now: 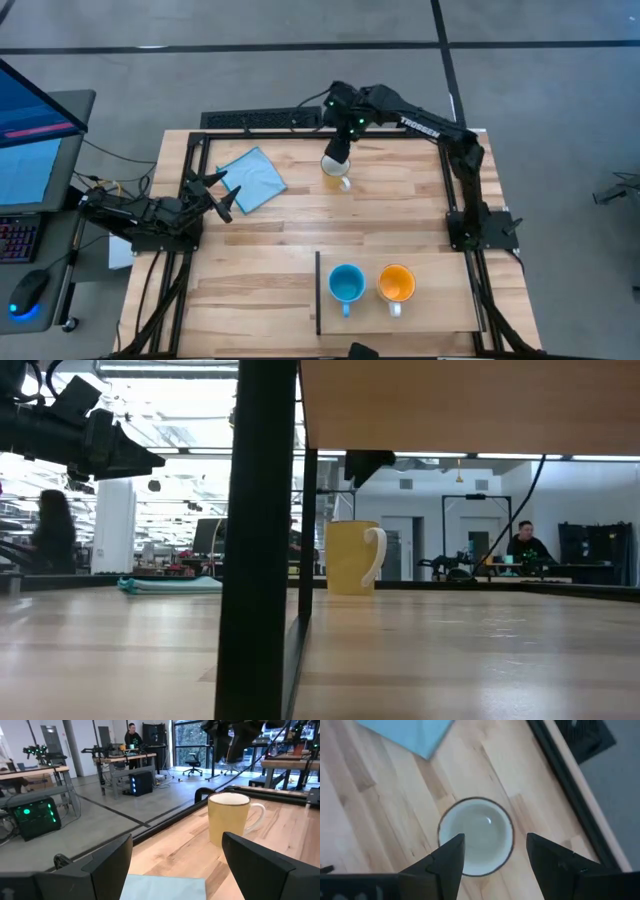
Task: Stack small to large cups/mugs on shelf
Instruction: Put the yellow mug on the shelf
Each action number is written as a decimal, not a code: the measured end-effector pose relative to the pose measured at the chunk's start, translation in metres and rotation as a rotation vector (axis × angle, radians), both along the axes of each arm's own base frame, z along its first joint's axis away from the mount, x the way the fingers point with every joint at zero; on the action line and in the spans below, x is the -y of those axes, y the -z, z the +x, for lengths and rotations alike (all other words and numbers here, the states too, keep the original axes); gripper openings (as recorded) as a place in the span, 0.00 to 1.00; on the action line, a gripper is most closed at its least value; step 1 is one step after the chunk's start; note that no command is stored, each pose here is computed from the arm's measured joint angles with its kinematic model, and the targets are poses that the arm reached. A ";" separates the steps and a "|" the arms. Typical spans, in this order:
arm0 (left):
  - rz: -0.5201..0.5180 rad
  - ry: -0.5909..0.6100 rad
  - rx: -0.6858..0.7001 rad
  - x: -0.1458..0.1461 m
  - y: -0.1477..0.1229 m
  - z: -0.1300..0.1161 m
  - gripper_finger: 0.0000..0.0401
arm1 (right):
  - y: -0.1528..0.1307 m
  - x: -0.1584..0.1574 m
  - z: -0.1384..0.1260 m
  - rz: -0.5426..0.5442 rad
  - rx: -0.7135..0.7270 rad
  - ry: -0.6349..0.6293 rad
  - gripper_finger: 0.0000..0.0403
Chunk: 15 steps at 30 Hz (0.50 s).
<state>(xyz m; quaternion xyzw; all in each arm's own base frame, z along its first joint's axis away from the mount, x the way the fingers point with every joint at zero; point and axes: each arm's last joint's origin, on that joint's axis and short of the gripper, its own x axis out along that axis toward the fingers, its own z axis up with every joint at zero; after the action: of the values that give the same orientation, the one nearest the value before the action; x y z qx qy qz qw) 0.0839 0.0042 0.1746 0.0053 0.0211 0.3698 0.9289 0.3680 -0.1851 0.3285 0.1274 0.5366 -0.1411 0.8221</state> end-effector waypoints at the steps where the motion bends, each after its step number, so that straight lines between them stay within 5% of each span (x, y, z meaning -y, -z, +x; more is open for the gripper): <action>1: 0.000 0.000 0.000 0.000 0.000 0.000 0.75 | 0.003 0.000 0.002 -0.006 -0.012 0.015 0.58; 15: 0.000 0.000 0.000 0.000 0.000 0.000 0.75 | 0.016 0.001 0.000 0.063 -0.103 0.308 0.55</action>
<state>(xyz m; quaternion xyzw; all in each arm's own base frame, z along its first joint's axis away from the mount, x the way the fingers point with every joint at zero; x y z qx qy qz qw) 0.0839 0.0042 0.1746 0.0053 0.0211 0.3698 0.9289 0.3682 -0.1857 0.3129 0.2266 0.5563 -0.2550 0.7577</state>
